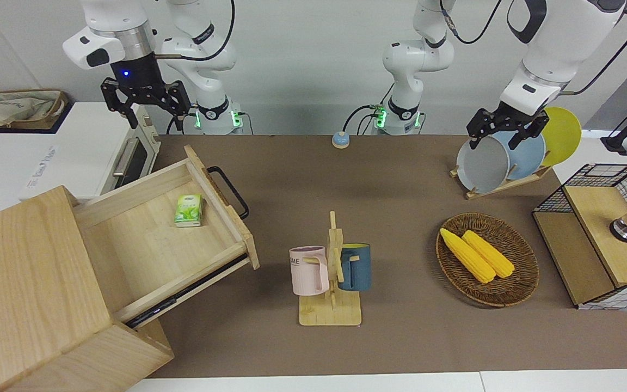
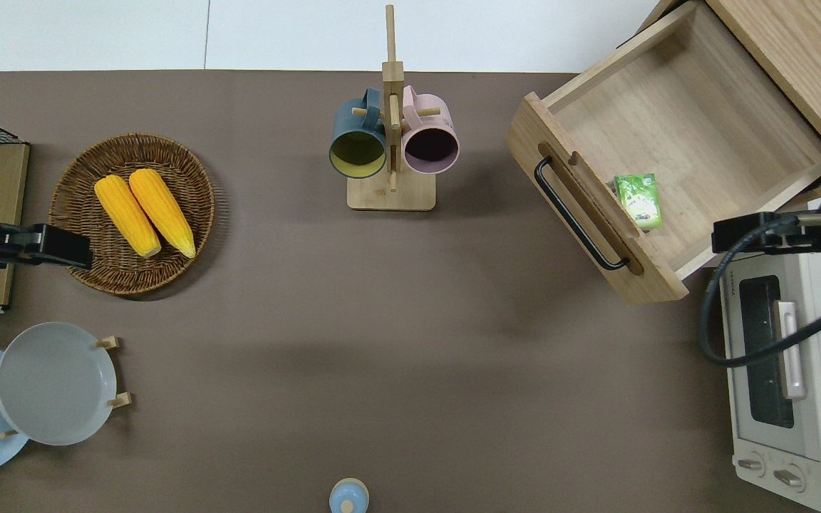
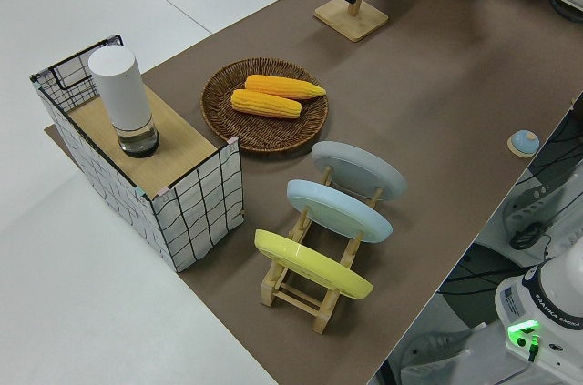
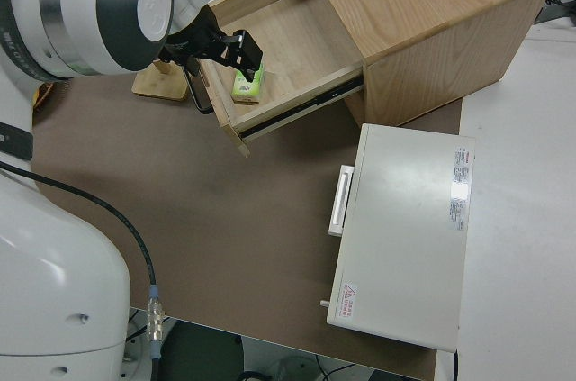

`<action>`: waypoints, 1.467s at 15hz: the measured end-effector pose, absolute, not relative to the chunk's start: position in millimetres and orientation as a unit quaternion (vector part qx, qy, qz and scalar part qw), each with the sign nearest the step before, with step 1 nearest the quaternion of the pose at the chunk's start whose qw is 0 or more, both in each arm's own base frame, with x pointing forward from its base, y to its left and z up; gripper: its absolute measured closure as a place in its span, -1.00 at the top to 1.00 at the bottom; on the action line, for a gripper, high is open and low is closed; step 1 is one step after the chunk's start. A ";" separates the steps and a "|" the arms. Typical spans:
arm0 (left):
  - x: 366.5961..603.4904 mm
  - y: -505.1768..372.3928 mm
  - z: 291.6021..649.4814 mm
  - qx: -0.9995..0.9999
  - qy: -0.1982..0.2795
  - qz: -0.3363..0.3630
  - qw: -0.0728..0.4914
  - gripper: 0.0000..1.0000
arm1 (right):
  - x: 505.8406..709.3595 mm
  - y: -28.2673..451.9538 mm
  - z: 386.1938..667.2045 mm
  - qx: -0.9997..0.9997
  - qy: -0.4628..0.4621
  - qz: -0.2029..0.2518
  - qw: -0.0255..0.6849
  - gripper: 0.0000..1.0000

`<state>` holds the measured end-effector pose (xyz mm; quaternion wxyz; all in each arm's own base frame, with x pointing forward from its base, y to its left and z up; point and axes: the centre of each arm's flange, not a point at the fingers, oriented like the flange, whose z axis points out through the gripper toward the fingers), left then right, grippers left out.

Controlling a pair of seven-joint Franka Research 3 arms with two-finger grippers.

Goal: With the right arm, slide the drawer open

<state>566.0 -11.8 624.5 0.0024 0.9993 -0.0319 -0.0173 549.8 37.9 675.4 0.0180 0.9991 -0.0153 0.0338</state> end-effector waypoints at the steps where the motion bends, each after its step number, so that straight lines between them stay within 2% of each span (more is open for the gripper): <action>1: 566.0 -11.8 624.5 0.999 -0.032 -0.017 0.002 0.99 | 551.4 30.9 673.0 0.999 -0.007 0.031 0.017 0.98; 7: 566.0 -11.8 624.5 0.999 -0.032 -0.017 0.002 0.99 | 566.6 10.9 647.9 0.999 0.018 0.033 0.006 0.98; 14: 566.0 -11.8 624.5 0.999 -0.032 -0.017 0.002 0.99 | 577.3 2.0 624.4 1.000 0.010 0.015 -0.018 0.98; 22: 566.0 -11.8 624.5 0.999 -0.032 -0.017 0.002 0.99 | 578.8 -6.0 622.6 1.000 0.000 0.014 0.023 0.98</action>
